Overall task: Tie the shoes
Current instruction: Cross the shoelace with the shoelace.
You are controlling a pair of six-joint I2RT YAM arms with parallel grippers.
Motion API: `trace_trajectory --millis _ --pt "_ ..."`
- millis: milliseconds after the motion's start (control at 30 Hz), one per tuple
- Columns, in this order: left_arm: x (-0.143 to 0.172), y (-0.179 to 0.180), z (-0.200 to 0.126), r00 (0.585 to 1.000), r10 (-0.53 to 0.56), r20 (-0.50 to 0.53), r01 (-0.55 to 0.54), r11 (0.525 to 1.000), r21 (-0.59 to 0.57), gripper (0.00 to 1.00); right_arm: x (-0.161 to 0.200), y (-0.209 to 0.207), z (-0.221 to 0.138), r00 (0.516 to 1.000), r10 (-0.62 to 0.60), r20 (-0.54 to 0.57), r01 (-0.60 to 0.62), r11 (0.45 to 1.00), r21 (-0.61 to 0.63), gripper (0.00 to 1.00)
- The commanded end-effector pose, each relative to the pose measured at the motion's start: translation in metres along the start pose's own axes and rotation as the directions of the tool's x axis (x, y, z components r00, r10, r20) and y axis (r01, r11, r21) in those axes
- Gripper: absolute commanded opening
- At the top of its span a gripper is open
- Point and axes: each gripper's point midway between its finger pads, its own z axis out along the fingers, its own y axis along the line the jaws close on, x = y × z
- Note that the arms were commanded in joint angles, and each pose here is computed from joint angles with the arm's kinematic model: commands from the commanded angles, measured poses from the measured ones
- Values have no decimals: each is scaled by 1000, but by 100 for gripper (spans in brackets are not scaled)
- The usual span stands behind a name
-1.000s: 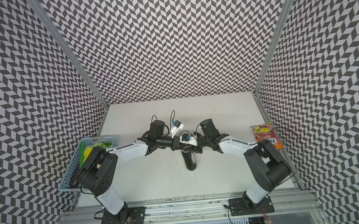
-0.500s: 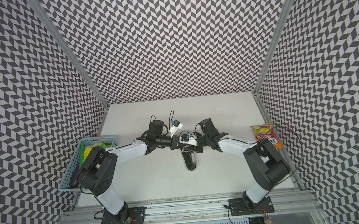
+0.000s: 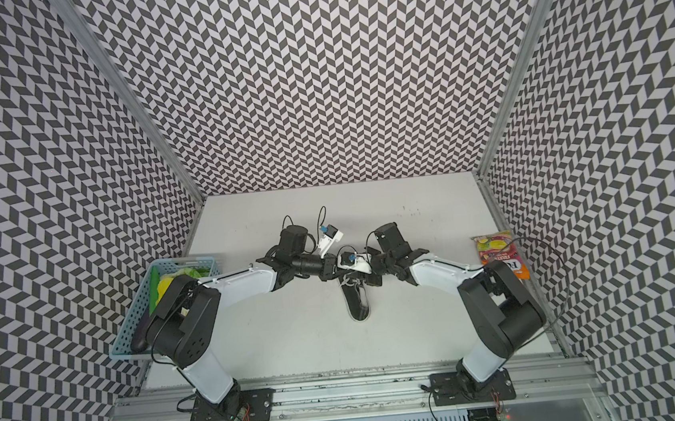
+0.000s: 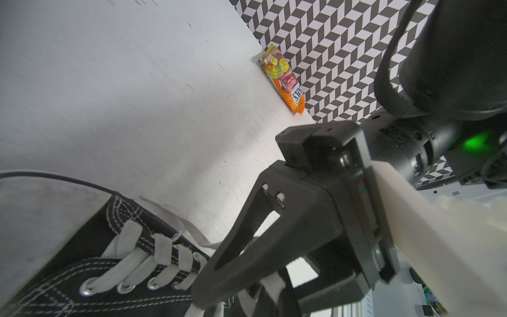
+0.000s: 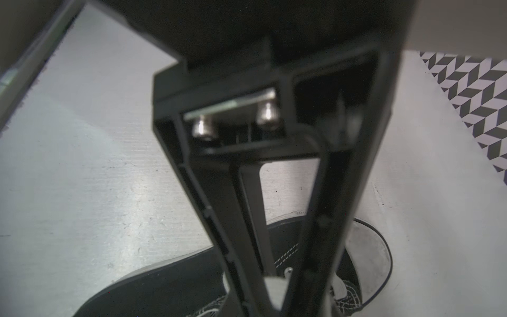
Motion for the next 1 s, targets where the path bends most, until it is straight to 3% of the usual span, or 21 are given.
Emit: trace_trajectory --millis 0,167,267,400,533,667,800,967 --pt "-22 -6 -7 996 68 57 -68 998 -7 5 -2 -5 1 1000 -4 -11 4 1000 22 19" --pt "-26 -5 -11 993 83 82 -81 996 -32 8 -3 -9 1 1000 6 -21 -6 1000 28 3" --pt "-27 -3 -15 991 93 99 -88 995 -54 25 -6 -10 -1 999 27 -17 -27 999 28 0" --pt "-27 9 -26 985 122 119 -104 983 -151 59 -12 -11 -2 994 110 -11 -110 994 11 0" --pt "-33 18 -52 964 190 184 -130 946 -296 72 -12 -8 -4 973 231 -24 -231 973 1 0" --pt "-33 16 -77 927 309 211 -199 884 -423 70 -13 -4 -6 938 345 -17 -346 938 -6 0" --pt "-17 -1 -80 887 419 194 -311 853 -420 50 -11 -4 -3 894 448 -15 -448 894 -14 0" --pt "7 -14 -53 863 496 97 -424 816 -393 31 -4 -7 3 830 555 -43 -556 831 -13 0"
